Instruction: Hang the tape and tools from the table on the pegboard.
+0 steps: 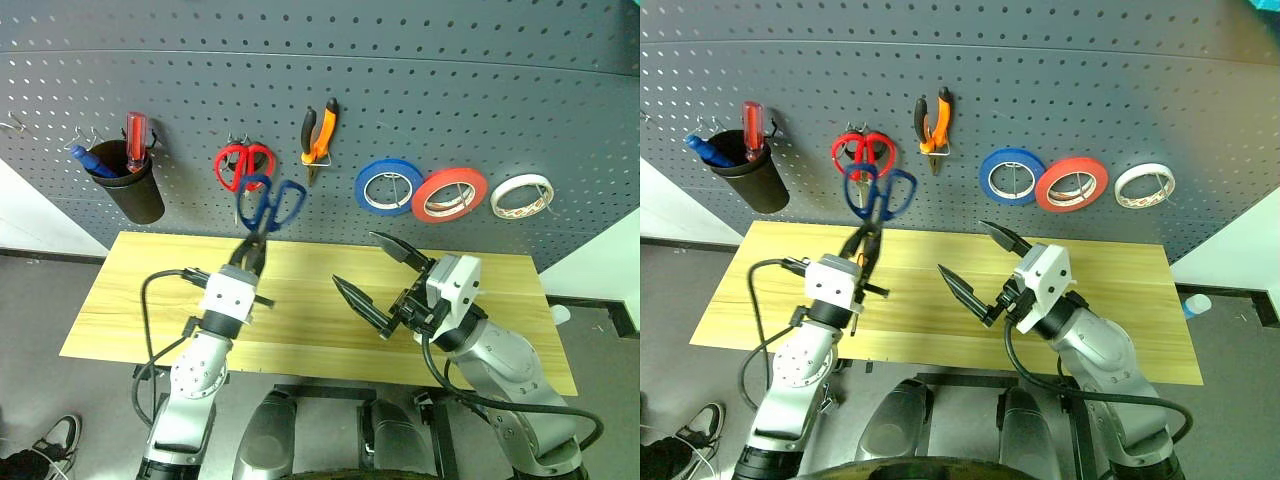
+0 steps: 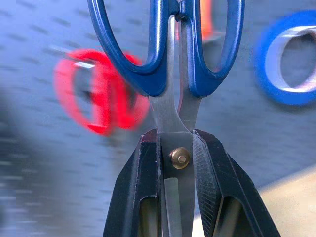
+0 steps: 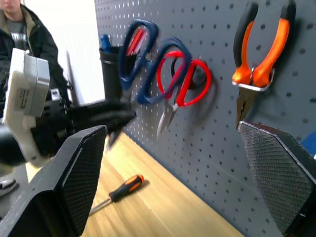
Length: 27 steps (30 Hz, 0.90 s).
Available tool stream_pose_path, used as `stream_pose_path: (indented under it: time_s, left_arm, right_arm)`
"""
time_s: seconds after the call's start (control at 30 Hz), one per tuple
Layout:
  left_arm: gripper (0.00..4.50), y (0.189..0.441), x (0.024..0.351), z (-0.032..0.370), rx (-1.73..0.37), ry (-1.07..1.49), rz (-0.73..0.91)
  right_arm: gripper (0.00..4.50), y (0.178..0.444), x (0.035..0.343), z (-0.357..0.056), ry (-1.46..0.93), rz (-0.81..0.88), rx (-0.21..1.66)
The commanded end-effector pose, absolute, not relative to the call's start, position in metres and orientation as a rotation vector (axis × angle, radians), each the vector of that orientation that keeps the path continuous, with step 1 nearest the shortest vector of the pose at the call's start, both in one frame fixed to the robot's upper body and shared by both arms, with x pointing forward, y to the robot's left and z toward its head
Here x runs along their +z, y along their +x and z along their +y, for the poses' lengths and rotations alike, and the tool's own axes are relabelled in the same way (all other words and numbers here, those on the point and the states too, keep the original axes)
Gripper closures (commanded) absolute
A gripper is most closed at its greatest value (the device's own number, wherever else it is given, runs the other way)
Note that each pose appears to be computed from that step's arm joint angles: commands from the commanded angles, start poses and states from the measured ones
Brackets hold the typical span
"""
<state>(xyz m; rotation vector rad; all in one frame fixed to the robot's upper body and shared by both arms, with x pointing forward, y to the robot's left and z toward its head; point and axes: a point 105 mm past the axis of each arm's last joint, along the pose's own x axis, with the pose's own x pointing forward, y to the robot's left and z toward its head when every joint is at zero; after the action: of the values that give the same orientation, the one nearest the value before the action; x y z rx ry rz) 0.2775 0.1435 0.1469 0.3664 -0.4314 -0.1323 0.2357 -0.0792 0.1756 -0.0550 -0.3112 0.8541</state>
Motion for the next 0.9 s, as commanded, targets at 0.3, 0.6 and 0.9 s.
stream_pose_path:
  time_s: [0.3,0.6,0.9]
  left_arm:
    - [3.93,0.284,0.167,0.151,-0.056,0.366,-0.519]
    - [3.93,0.304,0.152,0.161,-0.057,0.292,-0.416]
    - [3.93,0.321,0.147,0.158,-0.132,0.284,-0.393]
  right_arm:
    - [0.0,0.24,0.187,-0.08,-0.055,-0.392,0.852]
    - [0.0,0.243,0.185,-0.083,-0.074,-0.388,0.845]
    - [0.0,0.242,0.183,-0.084,-0.082,-0.376,0.838]
